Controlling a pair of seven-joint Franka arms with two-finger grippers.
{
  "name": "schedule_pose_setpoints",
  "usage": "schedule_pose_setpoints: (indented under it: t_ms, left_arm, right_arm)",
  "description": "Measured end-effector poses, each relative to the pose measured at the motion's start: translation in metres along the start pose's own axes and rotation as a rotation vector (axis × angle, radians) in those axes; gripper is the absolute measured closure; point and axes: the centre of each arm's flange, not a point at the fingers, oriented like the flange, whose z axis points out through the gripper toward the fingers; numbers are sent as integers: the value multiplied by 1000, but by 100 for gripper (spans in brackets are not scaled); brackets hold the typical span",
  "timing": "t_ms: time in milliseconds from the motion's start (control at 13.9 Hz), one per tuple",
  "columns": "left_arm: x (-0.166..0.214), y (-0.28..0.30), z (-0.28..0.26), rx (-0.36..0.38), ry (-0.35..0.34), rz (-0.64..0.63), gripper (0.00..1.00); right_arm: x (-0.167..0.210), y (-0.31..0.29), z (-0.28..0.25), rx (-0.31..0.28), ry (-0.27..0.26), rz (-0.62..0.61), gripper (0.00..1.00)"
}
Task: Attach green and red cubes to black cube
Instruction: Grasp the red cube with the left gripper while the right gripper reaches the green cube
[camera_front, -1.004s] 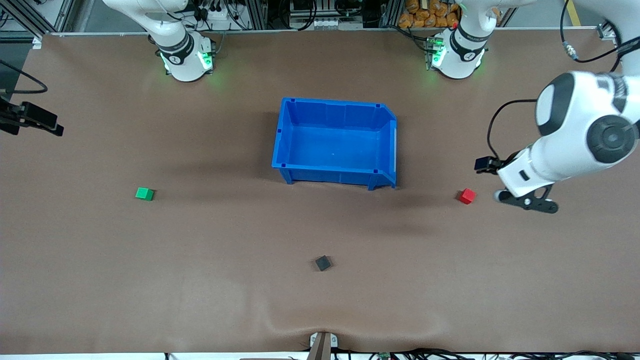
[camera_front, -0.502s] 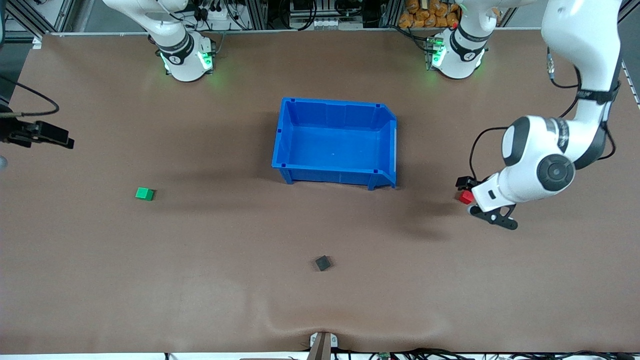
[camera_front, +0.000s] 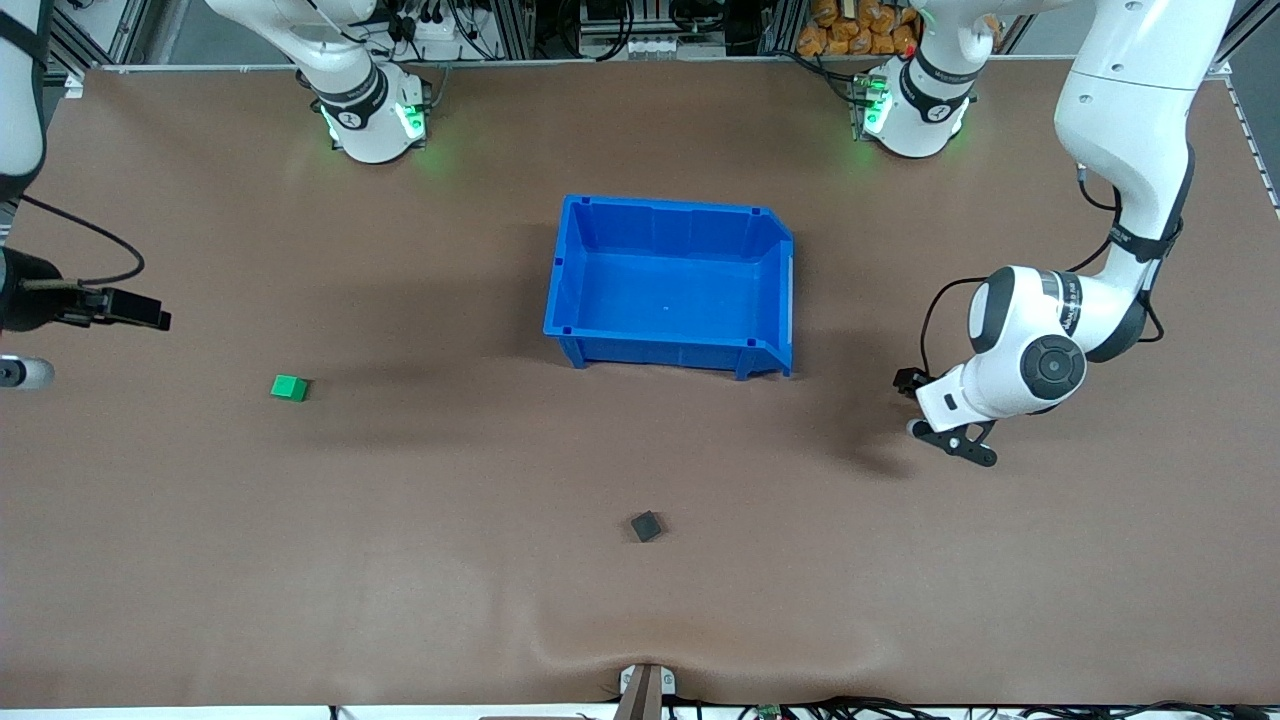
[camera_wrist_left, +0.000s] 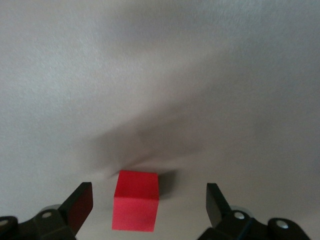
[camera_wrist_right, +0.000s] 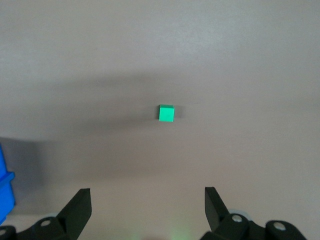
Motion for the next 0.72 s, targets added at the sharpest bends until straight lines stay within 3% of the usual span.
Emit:
schedule_pose_setpoints:
  t_ms: [645, 717]
  left_arm:
    - [-16, -13, 15, 30, -44, 31, 0]
    - [-16, -12, 16, 29, -47, 32, 7]
  right_arm:
    - [33, 25, 63, 7, -77, 40, 0]
    - [36, 29, 72, 8, -82, 45, 0]
